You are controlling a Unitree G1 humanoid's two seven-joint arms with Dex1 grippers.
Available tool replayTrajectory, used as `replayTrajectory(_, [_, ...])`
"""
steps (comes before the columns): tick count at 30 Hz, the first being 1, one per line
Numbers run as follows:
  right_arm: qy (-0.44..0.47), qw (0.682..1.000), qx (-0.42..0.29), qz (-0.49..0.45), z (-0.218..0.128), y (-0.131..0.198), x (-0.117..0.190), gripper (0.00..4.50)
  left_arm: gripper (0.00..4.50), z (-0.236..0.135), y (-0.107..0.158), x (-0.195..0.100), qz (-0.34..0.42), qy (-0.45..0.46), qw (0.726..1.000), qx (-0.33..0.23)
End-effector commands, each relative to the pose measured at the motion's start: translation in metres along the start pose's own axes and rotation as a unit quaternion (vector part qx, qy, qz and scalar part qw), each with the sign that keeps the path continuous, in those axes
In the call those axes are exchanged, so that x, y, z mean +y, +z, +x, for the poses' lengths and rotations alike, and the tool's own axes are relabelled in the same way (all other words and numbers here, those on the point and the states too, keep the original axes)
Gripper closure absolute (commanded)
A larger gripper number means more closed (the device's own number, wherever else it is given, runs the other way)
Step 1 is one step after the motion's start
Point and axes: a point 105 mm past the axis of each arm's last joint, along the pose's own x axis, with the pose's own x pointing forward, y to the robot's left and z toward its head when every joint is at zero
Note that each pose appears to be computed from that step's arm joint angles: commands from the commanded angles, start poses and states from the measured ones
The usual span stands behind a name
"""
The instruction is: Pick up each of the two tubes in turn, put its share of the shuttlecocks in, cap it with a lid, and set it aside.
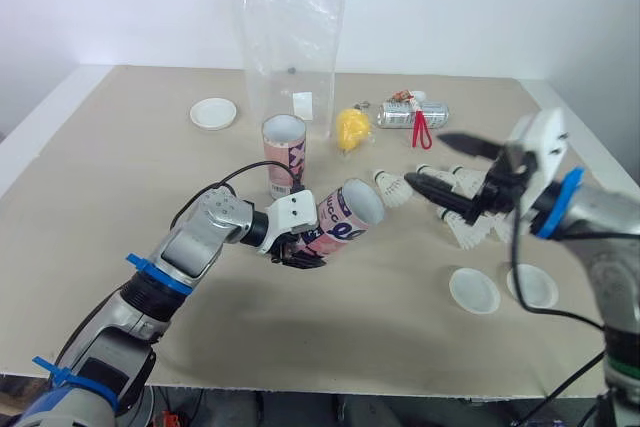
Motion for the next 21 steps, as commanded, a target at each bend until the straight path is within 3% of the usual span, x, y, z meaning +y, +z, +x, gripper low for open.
replayTrajectory(1, [-0.055, 0.997, -0.003, 0.050, 0.015, -0.012, 0.016, 0.03, 1.58, -0.012, 0.005, -0.001, -0.001, 0.014, 1.000, -0.016])
replayTrajectory(10, [-0.130, 0.983, 0.042, 0.123, 0.037, -0.060, 0.015, 0.03, 1.58, -0.027, -0.013, -0.008, -0.009, 0.020, 1.000, 0.009])
replayTrajectory(21, [-0.141, 0.979, 0.053, 0.139, 0.069, -0.082, 0.001, 0.03, 1.58, -0.026, -0.009, -0.008, -0.006, 0.028, 1.000, 0.007])
